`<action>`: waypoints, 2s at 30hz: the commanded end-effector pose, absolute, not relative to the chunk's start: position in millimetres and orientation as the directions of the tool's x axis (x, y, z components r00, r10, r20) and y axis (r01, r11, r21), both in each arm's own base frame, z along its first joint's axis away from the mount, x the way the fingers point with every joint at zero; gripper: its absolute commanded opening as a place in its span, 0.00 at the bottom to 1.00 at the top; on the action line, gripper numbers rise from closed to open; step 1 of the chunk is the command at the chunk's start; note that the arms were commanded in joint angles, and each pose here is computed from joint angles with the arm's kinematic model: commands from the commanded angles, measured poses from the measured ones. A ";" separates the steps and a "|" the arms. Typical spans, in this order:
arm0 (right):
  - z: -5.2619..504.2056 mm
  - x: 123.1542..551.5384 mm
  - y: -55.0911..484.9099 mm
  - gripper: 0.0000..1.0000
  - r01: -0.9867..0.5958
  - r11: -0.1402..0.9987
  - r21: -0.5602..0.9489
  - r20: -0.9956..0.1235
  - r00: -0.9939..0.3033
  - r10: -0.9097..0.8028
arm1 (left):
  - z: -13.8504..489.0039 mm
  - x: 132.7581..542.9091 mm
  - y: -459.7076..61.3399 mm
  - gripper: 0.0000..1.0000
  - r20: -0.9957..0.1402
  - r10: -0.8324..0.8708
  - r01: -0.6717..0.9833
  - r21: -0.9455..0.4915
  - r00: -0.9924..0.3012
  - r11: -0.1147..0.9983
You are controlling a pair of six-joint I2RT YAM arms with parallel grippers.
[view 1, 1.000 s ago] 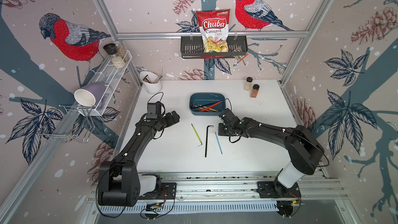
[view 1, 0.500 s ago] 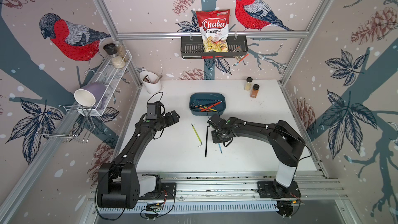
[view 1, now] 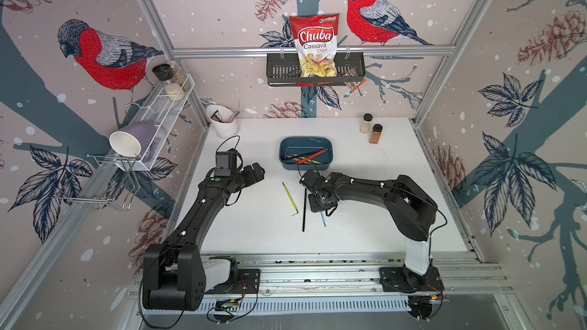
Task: Put the hex key on the desktop into the storage box
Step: Pick up the Allen key from the center of the board, then place the Allen key in the storage box.
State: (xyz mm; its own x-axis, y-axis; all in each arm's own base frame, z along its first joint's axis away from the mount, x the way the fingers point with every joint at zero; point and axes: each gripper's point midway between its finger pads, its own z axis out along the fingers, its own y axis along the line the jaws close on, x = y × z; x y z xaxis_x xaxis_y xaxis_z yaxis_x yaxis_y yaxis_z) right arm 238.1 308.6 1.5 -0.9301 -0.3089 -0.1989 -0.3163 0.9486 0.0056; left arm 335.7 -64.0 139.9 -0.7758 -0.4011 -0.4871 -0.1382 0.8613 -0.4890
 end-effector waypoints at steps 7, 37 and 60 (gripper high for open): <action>-31.2 221.6 292.1 0.00 -0.300 0.954 0.009 -0.133 -0.946 -0.297 | 141.7 336.2 -64.3 0.96 -0.492 -0.403 -0.136 -0.490 -0.772 0.861; 166.4 418.4 333.6 0.00 -0.077 0.749 0.658 -0.440 -0.847 0.300 | 146.5 335.7 -62.4 0.96 -0.509 -0.407 -0.135 -0.488 -0.758 0.862; 129.4 479.6 367.6 0.47 0.074 0.584 0.808 -0.289 -0.815 0.503 | 149.7 335.9 -64.2 0.96 -0.512 -0.408 -0.124 -0.501 -0.756 0.857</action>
